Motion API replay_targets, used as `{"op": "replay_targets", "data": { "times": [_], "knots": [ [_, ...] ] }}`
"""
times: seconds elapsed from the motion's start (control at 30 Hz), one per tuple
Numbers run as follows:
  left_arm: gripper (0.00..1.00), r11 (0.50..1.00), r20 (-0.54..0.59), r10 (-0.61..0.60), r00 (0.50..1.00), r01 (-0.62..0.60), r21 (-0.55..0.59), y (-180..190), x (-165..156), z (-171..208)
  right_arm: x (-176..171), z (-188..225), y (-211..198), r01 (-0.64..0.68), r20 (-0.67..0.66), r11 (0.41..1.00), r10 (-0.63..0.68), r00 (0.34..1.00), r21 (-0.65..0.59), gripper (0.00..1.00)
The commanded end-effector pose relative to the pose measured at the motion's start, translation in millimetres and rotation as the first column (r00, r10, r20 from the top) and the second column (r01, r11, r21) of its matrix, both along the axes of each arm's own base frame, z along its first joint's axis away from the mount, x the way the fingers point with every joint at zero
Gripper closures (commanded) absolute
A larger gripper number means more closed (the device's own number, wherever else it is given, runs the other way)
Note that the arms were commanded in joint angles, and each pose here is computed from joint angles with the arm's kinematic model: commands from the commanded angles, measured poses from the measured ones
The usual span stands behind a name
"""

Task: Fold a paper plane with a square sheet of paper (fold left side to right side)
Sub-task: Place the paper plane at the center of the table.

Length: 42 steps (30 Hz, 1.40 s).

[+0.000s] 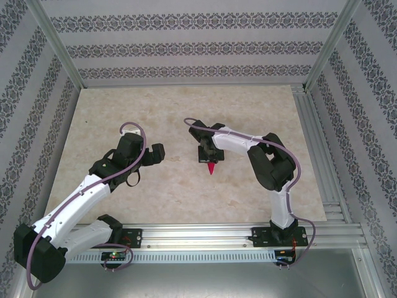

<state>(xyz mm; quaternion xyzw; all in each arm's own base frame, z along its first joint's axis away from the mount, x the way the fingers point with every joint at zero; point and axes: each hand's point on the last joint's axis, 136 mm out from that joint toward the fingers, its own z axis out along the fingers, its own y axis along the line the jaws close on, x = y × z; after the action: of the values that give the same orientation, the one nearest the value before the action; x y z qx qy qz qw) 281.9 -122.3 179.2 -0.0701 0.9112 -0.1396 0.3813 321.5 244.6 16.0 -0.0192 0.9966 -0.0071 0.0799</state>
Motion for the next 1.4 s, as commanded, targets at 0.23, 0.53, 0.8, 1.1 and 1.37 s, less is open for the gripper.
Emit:
{"op": "replay_targets", "data": {
  "times": [0.23, 0.53, 0.8, 1.1, 1.37],
  "knots": [
    [0.00, 1.000, -0.002, -0.008, 1.000, 0.008, 0.025, 4.0, -2.6, 2.0, 2.1, 0.4, -3.2, -0.017, -0.018, 1.000, 0.017, 1.000, -0.016, 0.97],
    [0.00, 1.000, -0.006, -0.007, 1.000, 0.007, 0.022, 3.7, -2.9, 0.5, 5.6, 23.4, -3.2, -0.040, 0.013, 0.999, 0.040, 0.999, -0.008, 0.85],
    [0.00, 1.000, -0.008, -0.008, 1.000, 0.008, 0.023, 3.7, -3.2, 0.5, 4.6, 35.8, -5.9, -0.042, 0.026, 0.999, 0.042, 0.999, -0.014, 0.74],
    [0.00, 1.000, -0.003, 0.016, 1.000, -0.016, 0.023, 7.1, -2.3, 2.6, 0.6, 74.0, -5.9, -0.068, 0.065, 0.998, 0.068, 0.996, 0.002, 0.62],
    [0.00, 0.991, 0.037, 0.118, 0.992, -0.120, 0.057, 24.7, 3.2, 15.6, 7.8, 156.3, -45.6, -0.097, 0.292, 0.994, 0.109, 0.950, -0.055, 0.45]
  ]
}}
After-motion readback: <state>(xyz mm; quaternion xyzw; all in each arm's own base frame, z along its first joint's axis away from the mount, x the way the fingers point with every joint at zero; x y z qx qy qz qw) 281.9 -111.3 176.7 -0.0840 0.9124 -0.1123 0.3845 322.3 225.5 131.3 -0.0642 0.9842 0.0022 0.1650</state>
